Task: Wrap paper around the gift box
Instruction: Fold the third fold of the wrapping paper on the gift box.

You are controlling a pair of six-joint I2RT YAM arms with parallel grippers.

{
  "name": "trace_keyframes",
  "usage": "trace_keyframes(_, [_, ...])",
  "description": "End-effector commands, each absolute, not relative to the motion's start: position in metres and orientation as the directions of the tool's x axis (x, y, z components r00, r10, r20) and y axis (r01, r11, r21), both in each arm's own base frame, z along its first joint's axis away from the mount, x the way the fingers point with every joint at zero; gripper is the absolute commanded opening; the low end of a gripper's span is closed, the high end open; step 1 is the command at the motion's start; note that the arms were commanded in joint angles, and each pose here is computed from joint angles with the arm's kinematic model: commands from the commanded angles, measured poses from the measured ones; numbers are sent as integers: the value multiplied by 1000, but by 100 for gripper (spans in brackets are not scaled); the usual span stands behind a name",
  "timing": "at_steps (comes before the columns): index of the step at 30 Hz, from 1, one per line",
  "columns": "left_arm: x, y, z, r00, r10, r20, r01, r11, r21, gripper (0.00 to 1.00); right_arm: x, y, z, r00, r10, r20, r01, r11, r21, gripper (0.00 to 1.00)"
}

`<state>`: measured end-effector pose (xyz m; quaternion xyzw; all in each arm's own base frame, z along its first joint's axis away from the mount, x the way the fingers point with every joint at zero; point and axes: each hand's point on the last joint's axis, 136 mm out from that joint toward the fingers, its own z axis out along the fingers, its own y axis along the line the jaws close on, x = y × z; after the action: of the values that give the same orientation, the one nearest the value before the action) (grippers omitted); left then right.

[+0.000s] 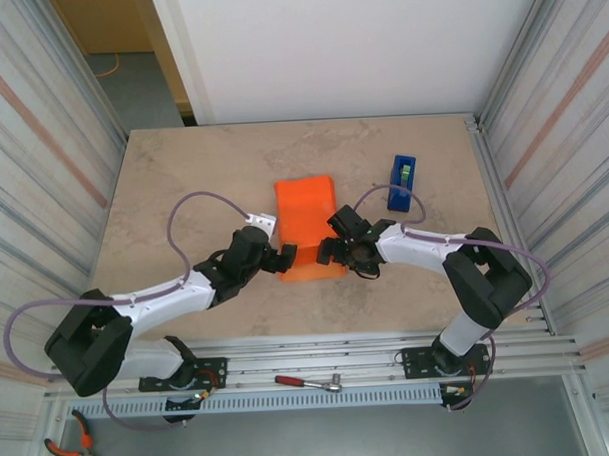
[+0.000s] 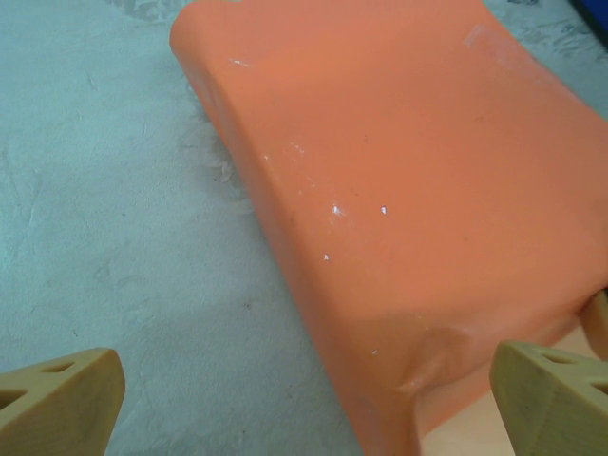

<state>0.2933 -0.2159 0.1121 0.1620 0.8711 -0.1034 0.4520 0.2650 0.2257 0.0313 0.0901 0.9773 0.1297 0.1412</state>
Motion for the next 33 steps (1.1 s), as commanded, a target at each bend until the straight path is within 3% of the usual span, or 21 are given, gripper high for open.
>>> trace_keyframes(1, [287,-214,107,-568,153,-809,359,930,-77,99,272,227,33,-945,196,-263,120,953,277,99])
trace_keyframes(12, [283,-227,77,-566,249,-786,343,938,51,99,278,224,31,-945,202,-258,127,951,281,99])
trace_keyframes(24, [301,-222,60,-566,214,-796,197,973,122,99,267,221,40,-939,218,-267,133,944,302,99])
trace_keyframes(33, [301,-224,44,-588,240,-772,202,968,147,99,275,227,46,-933,226,-281,131,938,320,80])
